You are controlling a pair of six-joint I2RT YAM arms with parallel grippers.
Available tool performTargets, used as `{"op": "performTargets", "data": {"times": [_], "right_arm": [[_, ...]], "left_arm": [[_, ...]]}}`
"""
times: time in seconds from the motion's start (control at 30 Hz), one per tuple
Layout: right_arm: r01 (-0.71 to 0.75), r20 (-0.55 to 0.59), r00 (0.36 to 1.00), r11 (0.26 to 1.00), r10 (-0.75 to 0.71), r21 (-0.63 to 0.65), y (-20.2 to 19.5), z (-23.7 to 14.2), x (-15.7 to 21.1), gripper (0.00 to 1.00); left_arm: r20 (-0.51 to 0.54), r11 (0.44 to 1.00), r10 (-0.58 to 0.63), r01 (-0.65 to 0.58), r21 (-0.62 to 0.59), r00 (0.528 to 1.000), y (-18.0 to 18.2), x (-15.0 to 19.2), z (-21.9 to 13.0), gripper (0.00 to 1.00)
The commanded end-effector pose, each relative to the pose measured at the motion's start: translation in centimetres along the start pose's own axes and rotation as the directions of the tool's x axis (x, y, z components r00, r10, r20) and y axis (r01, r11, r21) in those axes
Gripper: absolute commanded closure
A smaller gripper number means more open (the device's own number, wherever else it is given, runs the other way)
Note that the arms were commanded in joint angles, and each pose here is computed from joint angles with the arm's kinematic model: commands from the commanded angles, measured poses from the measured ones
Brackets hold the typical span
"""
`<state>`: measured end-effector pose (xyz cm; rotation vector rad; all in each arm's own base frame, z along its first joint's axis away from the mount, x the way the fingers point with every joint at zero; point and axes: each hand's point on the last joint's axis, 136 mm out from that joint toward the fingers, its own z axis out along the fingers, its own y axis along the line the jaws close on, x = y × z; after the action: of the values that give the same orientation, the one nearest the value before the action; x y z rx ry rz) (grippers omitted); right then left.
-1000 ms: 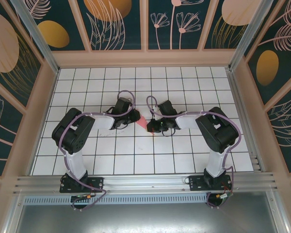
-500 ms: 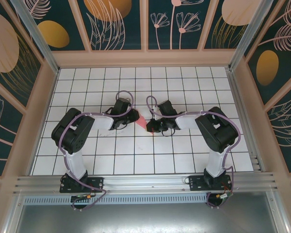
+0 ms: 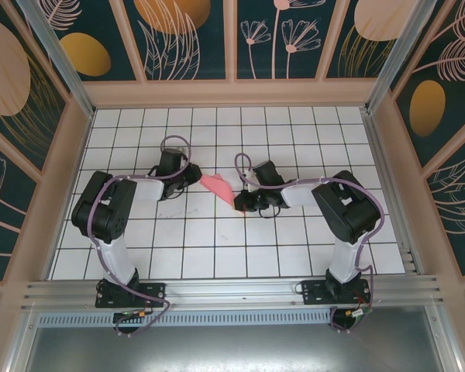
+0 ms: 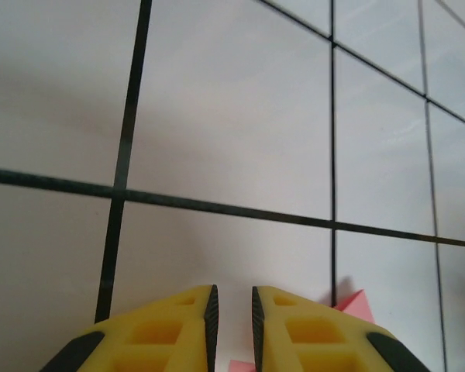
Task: Fold a paper plane with a square sheet of paper (pick it up from the middle)
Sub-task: Fold the wing for the fifth time at the center of the table.
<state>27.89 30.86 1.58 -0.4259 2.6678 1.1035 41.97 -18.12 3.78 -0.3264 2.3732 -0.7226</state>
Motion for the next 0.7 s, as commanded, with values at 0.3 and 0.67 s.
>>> {"op": "performTargets", "data": {"times": [0.3,0.67], "right_arm": [[-0.135,-0.141,0.976,0.971,0.164,0.195,-5.7,0.8,6.1,1.0],[-0.145,-0.146,0.973,0.968,0.177,0.205,-5.8,0.8,6.2,1.0]], "left_arm": [[0.015,0.938,0.051,-0.053,0.342,0.999,-10.2,1.8,-5.6,0.85],[-0.199,0.924,0.045,0.035,0.381,0.979,-10.4,10.0,-2.4,1.0]]}}
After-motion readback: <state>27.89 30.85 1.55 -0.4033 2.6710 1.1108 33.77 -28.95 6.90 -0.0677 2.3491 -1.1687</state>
